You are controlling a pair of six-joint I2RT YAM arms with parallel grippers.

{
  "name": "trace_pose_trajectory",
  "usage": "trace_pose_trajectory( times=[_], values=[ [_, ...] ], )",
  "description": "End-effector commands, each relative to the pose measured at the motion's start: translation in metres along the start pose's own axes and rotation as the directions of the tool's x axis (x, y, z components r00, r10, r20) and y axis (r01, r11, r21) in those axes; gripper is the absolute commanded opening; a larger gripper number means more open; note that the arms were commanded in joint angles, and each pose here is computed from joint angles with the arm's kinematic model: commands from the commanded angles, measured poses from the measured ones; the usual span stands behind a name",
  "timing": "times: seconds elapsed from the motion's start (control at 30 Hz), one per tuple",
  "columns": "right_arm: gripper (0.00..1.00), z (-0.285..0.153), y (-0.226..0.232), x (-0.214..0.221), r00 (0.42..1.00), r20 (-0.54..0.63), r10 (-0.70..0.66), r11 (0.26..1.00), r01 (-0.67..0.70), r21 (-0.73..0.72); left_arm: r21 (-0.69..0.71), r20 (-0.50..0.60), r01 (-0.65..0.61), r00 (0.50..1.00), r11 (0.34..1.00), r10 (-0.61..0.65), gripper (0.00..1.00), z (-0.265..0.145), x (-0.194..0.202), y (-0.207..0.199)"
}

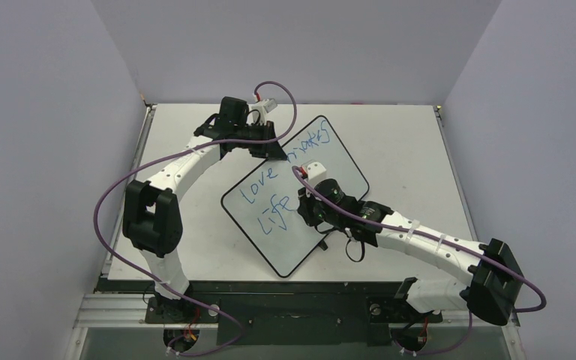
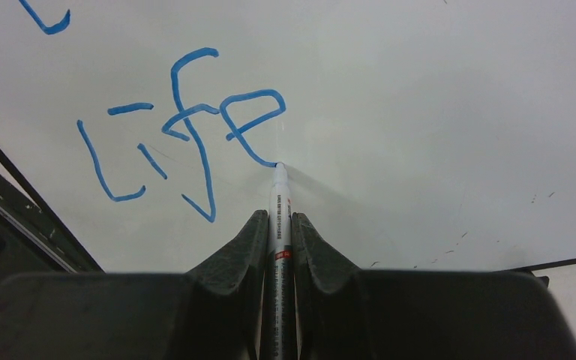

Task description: Write a sentence on the whiteboard

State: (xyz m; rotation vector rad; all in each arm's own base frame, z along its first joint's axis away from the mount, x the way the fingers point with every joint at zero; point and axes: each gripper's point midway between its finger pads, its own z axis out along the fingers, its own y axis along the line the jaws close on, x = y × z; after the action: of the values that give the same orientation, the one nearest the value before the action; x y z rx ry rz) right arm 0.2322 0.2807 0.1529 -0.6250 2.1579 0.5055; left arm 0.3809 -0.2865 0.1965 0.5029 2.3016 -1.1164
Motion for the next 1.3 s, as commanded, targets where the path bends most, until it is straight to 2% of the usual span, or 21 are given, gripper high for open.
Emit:
trace_pose_trajectory(
  times=[0.0,0.17,0.37,0.6,0.9,1.27],
  values=[
    [0.00,-0.004,-0.014,-0.021,0.998,0.055,0.019,0.997,-0.023,0.068,-0.013,-0.033,-0.073,0.997,0.997,0.072,0.00,-0.005,0.013,-0.007],
    [0.00,0.003,-0.031,-0.040,0.997,0.073,0.029,0.992,-0.038,0.121,-0.012,-0.030,-0.074,0.997,0.997,0.074,0.00,-0.006,0.012,-0.008],
    [0.00,-0.021,-0.029,-0.075,0.985,0.168,0.033,0.993,-0.051,0.103,-0.014,-0.031,-0.074,0.997,0.997,0.074,0.00,-0.006,0.013,-0.008],
    [0.00,-0.031,-0.033,-0.084,0.976,0.216,0.037,0.994,-0.058,0.091,-0.014,-0.030,-0.078,0.997,0.997,0.077,0.00,-0.008,0.013,-0.010],
    [0.00,-0.017,-0.051,-0.082,0.979,0.198,0.055,0.988,-0.082,0.134,-0.016,-0.032,-0.079,0.996,0.997,0.079,0.00,-0.007,0.015,-0.011],
    [0.00,-0.008,-0.048,-0.082,0.983,0.180,0.042,0.991,-0.064,0.115,-0.015,-0.035,-0.082,0.996,0.997,0.081,0.00,-0.007,0.017,-0.012]
  ],
)
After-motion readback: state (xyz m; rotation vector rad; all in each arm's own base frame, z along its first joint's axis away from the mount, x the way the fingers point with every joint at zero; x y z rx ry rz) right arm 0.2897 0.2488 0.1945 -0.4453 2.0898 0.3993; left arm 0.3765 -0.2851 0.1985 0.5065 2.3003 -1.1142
